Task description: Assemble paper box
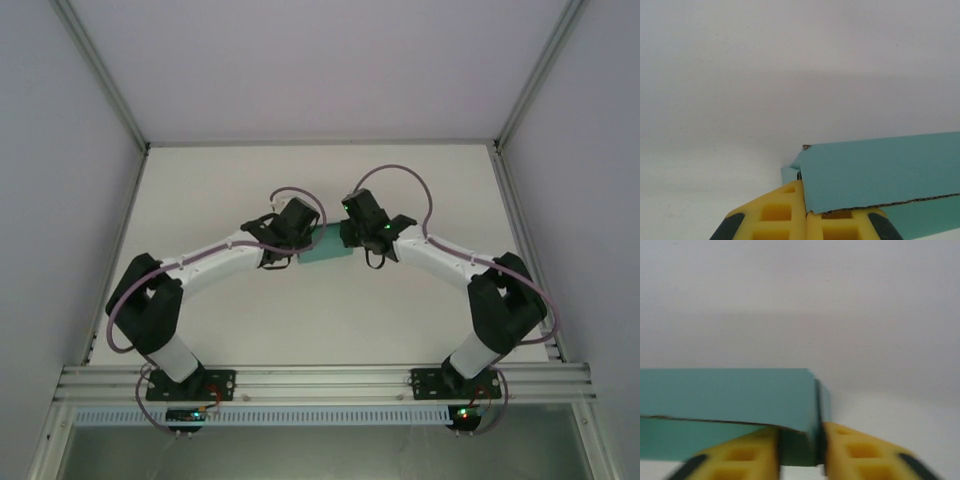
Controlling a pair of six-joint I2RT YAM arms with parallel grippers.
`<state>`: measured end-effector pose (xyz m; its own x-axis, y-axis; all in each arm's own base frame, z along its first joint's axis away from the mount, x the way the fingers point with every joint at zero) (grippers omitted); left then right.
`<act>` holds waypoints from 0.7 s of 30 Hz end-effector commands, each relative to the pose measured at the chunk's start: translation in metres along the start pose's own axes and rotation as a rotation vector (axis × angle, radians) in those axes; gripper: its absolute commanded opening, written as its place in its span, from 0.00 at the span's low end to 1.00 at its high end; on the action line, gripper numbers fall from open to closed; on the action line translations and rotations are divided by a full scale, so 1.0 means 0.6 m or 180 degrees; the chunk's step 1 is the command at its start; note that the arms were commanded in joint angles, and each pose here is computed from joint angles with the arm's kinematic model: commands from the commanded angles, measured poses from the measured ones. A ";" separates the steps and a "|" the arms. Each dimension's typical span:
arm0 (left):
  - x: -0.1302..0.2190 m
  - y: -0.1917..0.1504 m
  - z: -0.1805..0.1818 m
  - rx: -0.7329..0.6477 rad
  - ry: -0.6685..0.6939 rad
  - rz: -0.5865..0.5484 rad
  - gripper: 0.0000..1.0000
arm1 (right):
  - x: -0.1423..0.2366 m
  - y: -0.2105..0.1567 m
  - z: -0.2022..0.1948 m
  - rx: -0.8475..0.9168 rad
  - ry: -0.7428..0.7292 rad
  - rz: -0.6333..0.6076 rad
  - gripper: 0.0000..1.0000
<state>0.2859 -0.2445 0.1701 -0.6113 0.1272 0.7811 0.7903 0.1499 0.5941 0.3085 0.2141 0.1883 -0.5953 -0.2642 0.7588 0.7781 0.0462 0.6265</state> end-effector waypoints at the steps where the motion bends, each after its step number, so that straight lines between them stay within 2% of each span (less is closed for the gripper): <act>1: -0.058 -0.146 0.049 -0.0506 0.0507 0.1212 0.00 | 0.012 -0.020 0.001 0.0118 0.0356 0.0295 0.51; 6: -0.055 -0.133 0.043 -0.0714 0.0632 0.1149 0.00 | 0.047 0.011 -0.004 0.0234 0.0422 0.0156 0.58; 13: -0.057 -0.129 0.039 -0.0768 0.0659 0.1141 0.00 | 0.065 0.000 -0.060 0.0031 -0.0040 0.0090 0.66; 21: -0.055 -0.120 0.031 -0.0868 0.0596 0.1104 0.00 | 0.078 0.060 -0.090 -0.0686 0.0608 -0.0381 0.57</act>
<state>0.2922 -0.2650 0.1756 -0.6324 0.1099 0.7668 0.7742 0.0547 0.6306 0.3094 0.1463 0.2220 -0.6295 -0.3262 0.7053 0.7661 -0.1088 0.6334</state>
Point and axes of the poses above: each hand's point on the last joint's axis, 136 mm out from that joint toward the fingers, its own x axis back along the fingers, its own z axis along the line the jaws close on, y = z × x, the point moved 8 cm from there along x, back along the fingers, and after that the axes turned 1 degree about x, right-handed, at the moved point
